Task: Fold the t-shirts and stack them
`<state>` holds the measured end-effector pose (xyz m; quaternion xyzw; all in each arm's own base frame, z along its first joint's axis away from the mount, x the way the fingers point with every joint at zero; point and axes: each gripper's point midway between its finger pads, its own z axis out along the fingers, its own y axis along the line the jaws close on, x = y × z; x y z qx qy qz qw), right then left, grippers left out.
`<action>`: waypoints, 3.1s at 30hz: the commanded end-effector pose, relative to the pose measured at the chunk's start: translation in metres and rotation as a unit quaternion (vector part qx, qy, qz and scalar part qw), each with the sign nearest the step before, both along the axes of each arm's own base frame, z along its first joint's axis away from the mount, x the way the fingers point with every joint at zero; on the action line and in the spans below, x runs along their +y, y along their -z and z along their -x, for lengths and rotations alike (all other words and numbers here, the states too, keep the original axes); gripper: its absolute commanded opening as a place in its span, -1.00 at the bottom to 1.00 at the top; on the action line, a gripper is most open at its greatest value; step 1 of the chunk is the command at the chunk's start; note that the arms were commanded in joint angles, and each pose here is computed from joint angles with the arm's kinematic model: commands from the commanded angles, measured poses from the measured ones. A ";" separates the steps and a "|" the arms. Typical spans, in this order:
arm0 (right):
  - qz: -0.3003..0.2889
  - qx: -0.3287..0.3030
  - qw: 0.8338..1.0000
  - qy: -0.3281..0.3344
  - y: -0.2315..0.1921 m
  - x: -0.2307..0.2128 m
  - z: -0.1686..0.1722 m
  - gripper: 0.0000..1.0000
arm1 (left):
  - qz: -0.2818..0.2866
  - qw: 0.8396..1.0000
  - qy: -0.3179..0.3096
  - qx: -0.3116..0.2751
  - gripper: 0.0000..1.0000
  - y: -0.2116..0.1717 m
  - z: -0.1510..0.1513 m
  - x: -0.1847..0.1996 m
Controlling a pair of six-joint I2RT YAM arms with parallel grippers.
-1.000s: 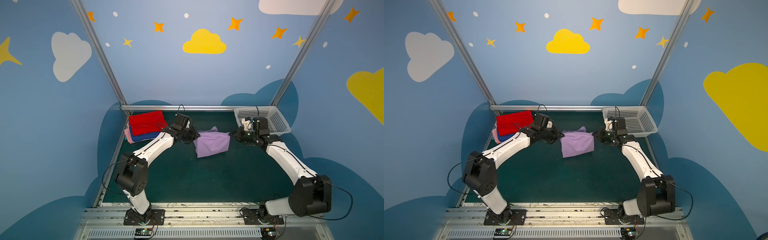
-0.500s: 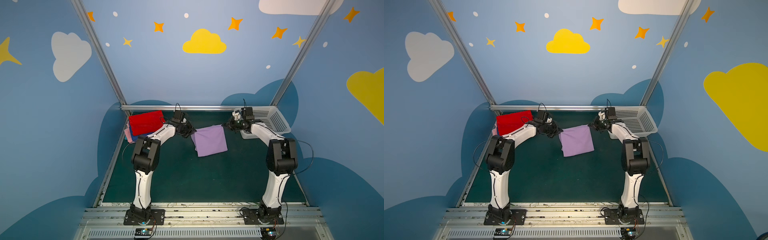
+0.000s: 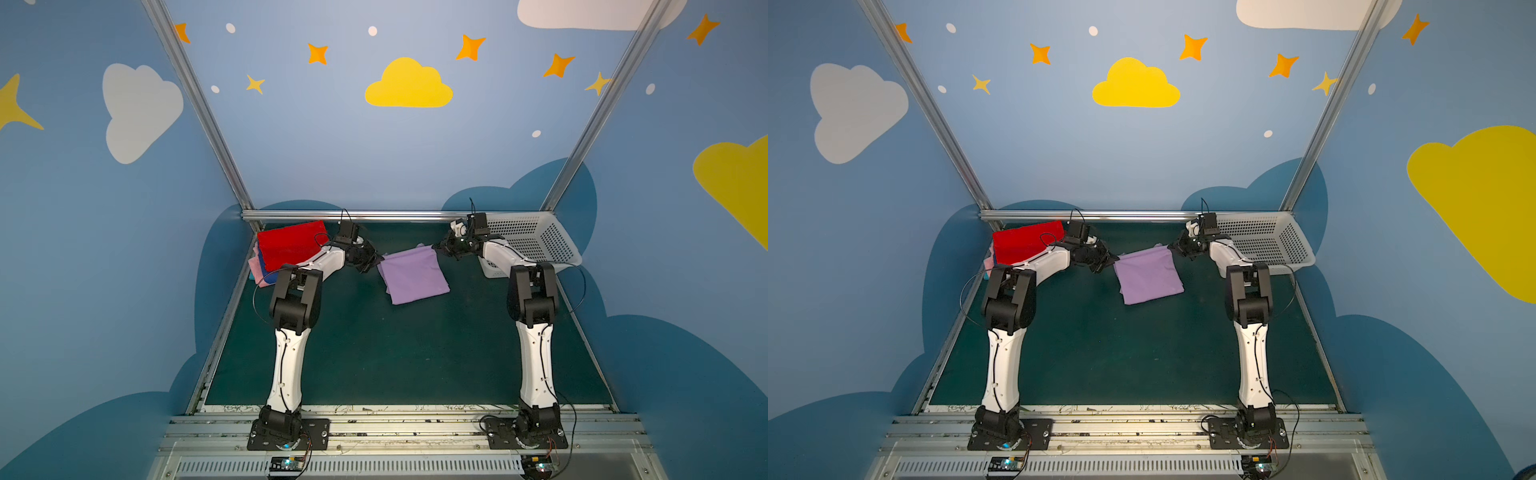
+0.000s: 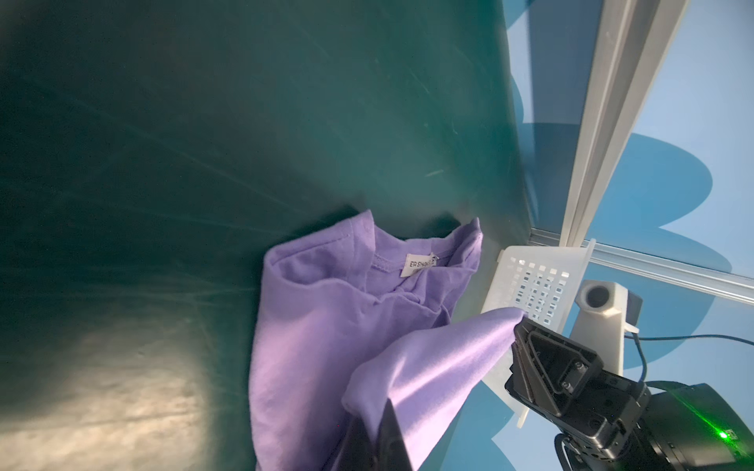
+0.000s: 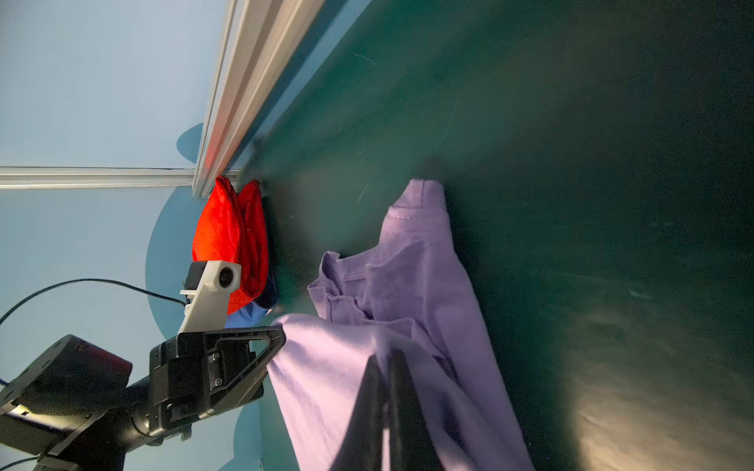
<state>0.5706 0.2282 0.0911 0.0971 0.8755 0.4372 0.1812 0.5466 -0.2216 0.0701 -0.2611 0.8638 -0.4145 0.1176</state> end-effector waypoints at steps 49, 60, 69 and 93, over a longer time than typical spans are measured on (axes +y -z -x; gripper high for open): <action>0.174 0.029 0.984 -0.018 0.068 0.028 0.027 -0.94 | -0.127 0.990 0.042 0.040 -0.64 0.076 0.054 -0.019; 0.210 0.120 0.970 -0.030 0.075 0.000 0.134 -1.00 | -0.131 0.983 0.101 0.081 -0.71 0.092 0.137 -0.043; 0.237 0.158 0.958 -0.033 0.073 -0.041 0.250 -1.00 | -0.149 0.973 0.129 0.117 -0.72 0.083 0.230 -0.034; 0.111 0.091 0.986 -0.087 0.024 -0.042 0.234 0.12 | -0.131 0.984 0.118 0.024 0.16 0.018 0.171 -0.030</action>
